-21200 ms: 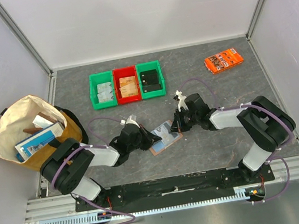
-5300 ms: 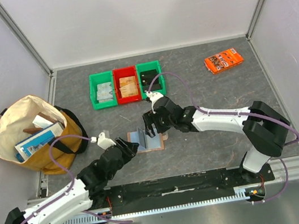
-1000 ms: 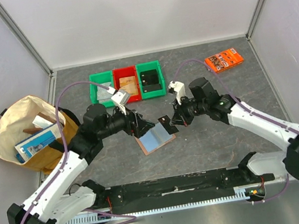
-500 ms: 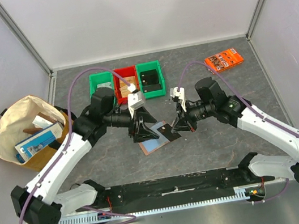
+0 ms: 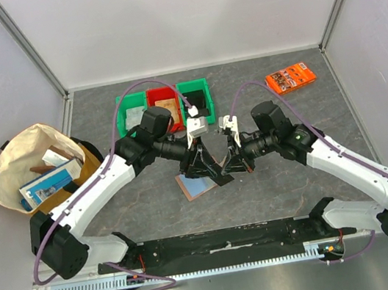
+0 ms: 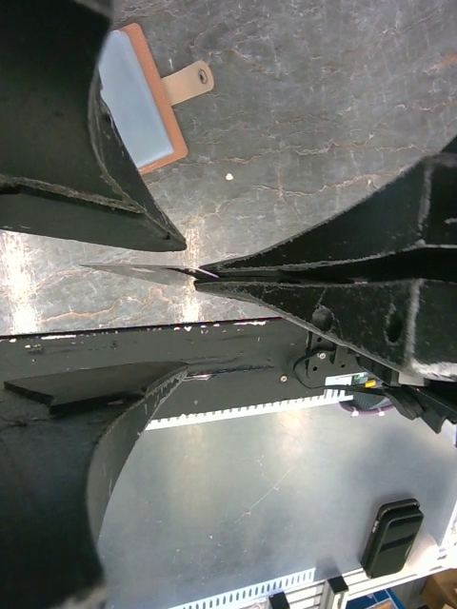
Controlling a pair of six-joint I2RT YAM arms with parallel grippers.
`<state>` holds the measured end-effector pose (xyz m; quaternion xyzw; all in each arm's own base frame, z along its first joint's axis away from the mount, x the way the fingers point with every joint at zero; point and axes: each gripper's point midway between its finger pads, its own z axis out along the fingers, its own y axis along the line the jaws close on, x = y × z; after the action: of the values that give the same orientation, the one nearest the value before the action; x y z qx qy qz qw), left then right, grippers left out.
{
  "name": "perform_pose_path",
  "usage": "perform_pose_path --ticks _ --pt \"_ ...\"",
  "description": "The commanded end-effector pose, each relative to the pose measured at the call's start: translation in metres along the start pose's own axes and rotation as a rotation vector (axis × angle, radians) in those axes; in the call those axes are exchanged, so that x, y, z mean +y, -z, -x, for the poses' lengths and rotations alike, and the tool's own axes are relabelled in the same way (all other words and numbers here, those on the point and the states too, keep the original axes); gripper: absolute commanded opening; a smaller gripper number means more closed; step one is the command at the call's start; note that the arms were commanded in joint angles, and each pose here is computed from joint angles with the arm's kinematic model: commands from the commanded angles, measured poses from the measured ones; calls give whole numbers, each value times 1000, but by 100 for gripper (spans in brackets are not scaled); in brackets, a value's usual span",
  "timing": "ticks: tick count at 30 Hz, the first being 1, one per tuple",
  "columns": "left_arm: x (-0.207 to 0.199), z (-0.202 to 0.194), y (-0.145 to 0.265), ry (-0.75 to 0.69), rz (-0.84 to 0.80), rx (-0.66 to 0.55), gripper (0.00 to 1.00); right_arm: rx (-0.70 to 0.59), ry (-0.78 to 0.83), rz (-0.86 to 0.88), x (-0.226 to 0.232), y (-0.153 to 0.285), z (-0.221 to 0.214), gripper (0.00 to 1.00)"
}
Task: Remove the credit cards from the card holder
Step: Place the credit card in the storage box.
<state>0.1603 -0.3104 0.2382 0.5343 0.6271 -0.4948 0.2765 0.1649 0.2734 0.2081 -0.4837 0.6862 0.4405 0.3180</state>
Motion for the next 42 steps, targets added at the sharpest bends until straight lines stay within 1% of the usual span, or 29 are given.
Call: perform_pose_path --ticks 1,3,4,6,9,11,12,13,15,16,17,19,20,21,22,23,26,28,30,32,35,38,42 --pt "2 9 -4 -60 18 15 55 -32 44 24 3 -1 14 2" --pt "4 4 -6 -54 23 40 54 -34 43 24 2 -1 15 2" --pt "4 2 -7 -52 22 48 50 -35 44 25 3 -1 15 2" --pt "5 -1 -9 -47 20 59 48 -38 47 31 4 -2 16 1" --pt "9 -5 -9 -41 36 74 40 -46 51 27 3 -1 18 1" --pt "10 -7 -8 -39 39 84 27 -54 57 21 3 -1 19 1" --pt "10 -8 -8 -39 41 88 11 -54 55 21 3 -1 18 1" --pt "10 -7 -8 -41 43 88 2 -54 55 20 3 -1 18 1" --pt "11 -7 -7 -46 51 87 2 -59 55 9 2 0 17 2" --pt "12 -7 -7 -41 61 90 2 -63 57 4 1 -1 17 5" --pt "15 -8 -6 -36 78 93 2 -66 54 -10 -1 0 17 9" --pt "26 -9 -1 -15 140 101 2 -80 52 -64 -8 2 18 24" --pt "34 -9 3 7 176 92 2 -88 47 -103 -13 3 19 30" --pt "43 -9 8 37 211 82 2 -98 40 -134 -17 5 19 34" --pt "53 -6 13 60 259 62 2 -107 30 -172 -23 7 21 40" --pt "64 -3 17 93 310 35 2 -115 21 -203 -27 9 22 50" --pt "93 6 32 163 460 -39 2 -149 -18 -313 -43 17 25 70" --pt "113 13 44 213 566 -100 2 -192 -58 -432 -59 28 28 81" --pt "136 25 59 249 678 -196 2 -232 -82 -515 -69 36 29 85" --pt "160 28 74 309 803 -280 2 -261 -116 -595 -79 45 29 88" --pt "190 31 88 394 909 -378 2 -314 -148 -677 -88 55 30 93" --pt "214 37 95 434 977 -461 2 -316 -144 -654 -83 54 28 97" --pt "241 41 94 460 1009 -495 2 -334 -148 -653 -80 55 26 98"
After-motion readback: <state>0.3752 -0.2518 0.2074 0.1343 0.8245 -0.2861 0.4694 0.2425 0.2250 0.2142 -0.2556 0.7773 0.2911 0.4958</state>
